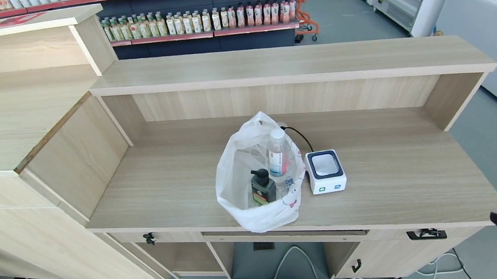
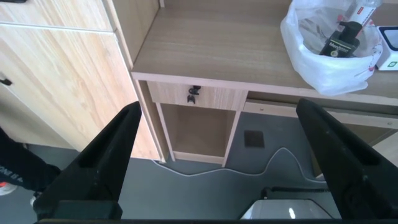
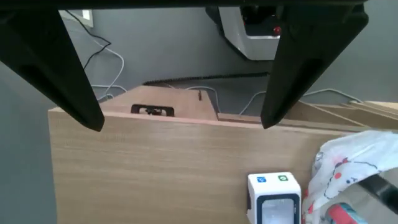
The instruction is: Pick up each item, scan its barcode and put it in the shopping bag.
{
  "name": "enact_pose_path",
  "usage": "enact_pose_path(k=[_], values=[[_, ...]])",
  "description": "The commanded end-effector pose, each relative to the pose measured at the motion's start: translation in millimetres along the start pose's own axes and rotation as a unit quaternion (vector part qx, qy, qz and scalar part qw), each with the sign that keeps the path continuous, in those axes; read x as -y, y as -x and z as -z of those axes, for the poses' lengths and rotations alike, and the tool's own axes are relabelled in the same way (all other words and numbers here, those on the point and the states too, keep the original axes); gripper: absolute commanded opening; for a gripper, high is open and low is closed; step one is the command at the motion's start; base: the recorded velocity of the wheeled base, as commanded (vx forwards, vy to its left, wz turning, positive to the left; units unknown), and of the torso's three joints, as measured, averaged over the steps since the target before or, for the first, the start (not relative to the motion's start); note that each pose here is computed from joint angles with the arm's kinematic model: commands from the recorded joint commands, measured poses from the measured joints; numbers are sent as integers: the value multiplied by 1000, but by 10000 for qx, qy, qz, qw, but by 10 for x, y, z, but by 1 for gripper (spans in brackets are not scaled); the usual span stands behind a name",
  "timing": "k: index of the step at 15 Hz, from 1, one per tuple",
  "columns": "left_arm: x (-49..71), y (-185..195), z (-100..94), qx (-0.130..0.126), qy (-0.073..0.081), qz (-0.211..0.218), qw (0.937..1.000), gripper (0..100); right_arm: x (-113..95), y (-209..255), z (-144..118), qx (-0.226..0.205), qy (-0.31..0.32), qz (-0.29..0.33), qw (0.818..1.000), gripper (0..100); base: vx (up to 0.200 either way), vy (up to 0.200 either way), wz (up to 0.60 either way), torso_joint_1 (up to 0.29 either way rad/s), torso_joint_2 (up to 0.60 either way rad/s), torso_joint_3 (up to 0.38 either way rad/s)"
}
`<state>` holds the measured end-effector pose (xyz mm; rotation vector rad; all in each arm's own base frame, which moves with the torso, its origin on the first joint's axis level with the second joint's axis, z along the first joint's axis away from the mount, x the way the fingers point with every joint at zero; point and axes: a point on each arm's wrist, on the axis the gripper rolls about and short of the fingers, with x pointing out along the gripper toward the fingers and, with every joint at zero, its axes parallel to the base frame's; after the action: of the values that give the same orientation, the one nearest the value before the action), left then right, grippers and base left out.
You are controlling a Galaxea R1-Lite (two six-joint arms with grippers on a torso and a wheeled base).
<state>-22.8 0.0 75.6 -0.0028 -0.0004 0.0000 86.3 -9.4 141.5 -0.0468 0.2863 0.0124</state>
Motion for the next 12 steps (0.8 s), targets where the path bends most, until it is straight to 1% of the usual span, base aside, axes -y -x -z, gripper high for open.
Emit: enact_pose_path(k=[1, 3, 4, 5, 6, 8, 10, 12], values=[[0, -1, -1, -2, 2, 0, 10000, 100, -135, 529, 575, 427, 106, -140, 9989, 100, 0, 0, 0, 0, 0, 0], [0, -1, -1, -2, 2, 0, 10000, 100, -144, 672, 793, 352, 31, 4, 9994, 100, 0, 0, 0, 0, 0, 0], [0, -1, -1, -2, 2, 0, 10000, 100, -141, 719, 858, 450, -164, 19, 9989, 100, 0, 0, 0, 0, 0, 0], [0, -1, -1, -2, 2, 0, 10000, 100, -137, 747, 873, 631, -145, -141, 9978, 100, 0, 0, 0, 0, 0, 0], [0, 0, 1, -2, 2, 0, 10000, 100, -133, 768, 884, 785, -120, -158, 9967, 100, 0, 0, 0, 0, 0, 0], [0, -1, -1, -2, 2, 0, 10000, 100, -129, 806, 896, 1073, -140, -90, 9941, 100, 0, 0, 0, 0, 0, 0], [0, -1, -1, -2, 2, 0, 10000, 100, -132, 821, 892, 1207, -162, 19, 9926, 100, 0, 0, 0, 0, 0, 0], [0, -1, -1, -2, 2, 0, 10000, 100, -139, 863, 914, 1516, -202, 115, 9882, 100, 0, 0, 0, 0, 0, 0]])
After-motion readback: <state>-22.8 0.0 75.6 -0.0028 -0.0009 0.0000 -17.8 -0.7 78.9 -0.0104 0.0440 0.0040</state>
